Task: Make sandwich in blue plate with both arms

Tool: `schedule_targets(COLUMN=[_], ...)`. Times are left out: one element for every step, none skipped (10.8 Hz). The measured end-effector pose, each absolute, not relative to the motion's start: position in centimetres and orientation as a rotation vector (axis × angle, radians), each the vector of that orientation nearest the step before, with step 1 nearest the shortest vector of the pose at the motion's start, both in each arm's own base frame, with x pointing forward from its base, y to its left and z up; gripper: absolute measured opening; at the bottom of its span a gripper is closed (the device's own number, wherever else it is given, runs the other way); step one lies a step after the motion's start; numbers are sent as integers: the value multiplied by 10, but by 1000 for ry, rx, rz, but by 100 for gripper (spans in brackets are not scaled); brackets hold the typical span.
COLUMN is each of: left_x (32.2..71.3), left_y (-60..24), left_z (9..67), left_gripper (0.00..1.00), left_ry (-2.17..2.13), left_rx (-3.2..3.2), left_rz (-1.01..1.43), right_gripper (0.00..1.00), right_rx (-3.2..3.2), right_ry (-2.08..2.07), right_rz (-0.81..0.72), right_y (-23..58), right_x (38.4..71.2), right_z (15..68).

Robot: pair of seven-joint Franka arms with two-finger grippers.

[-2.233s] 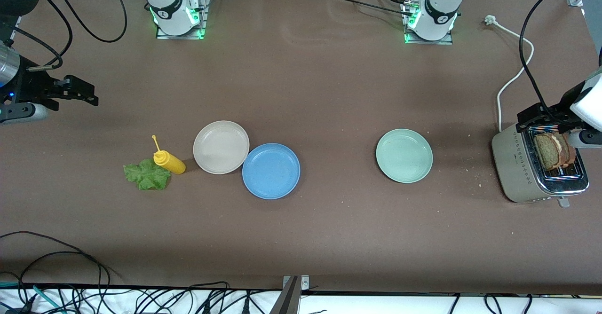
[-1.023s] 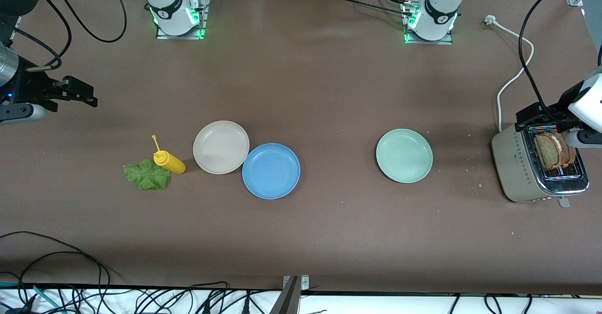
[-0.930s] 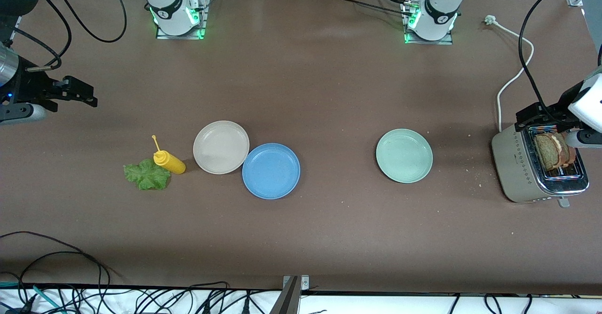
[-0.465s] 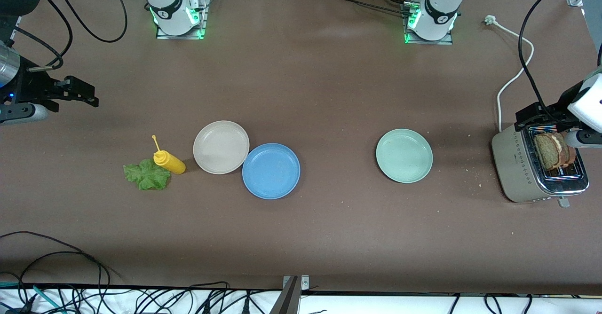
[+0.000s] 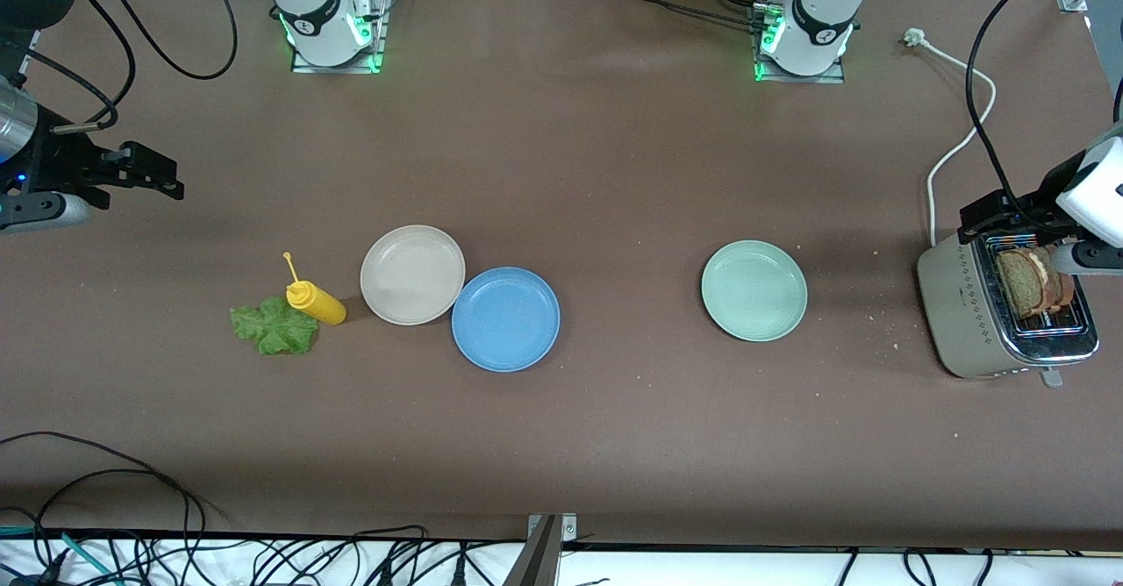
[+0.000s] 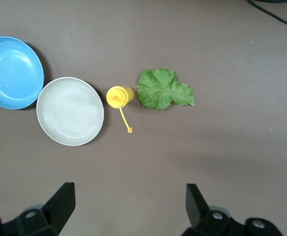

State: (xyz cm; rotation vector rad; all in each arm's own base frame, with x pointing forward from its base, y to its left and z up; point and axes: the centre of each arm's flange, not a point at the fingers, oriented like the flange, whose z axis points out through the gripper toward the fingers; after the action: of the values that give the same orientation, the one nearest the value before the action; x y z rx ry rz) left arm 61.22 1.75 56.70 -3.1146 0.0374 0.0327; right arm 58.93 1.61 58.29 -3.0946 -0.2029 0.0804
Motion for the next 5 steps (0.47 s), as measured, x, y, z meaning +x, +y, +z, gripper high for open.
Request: schedule_targets(left_x=[612, 612, 612, 612, 612], left_y=[17, 17, 17, 17, 18], left_z=[567, 567, 567, 567, 567], left_gripper=[100, 100, 100, 100, 100], left_ry=[38, 38, 38, 62, 81], left_rx=[-3115, -3115, -3115, -3114, -3114], left_rz=[33, 33, 33, 34, 35], right_gripper=[100, 100, 100, 100, 100], right_rx=[-3095, -3095, -3095, -3094, -3094], right_ry=[-203, -203, -204, -204, -204], right_rz=[80, 80, 80, 80, 80], right_y=[16, 16, 16, 16, 16], right_x=[589, 589, 589, 589, 589], right_z=[583, 583, 583, 583, 583])
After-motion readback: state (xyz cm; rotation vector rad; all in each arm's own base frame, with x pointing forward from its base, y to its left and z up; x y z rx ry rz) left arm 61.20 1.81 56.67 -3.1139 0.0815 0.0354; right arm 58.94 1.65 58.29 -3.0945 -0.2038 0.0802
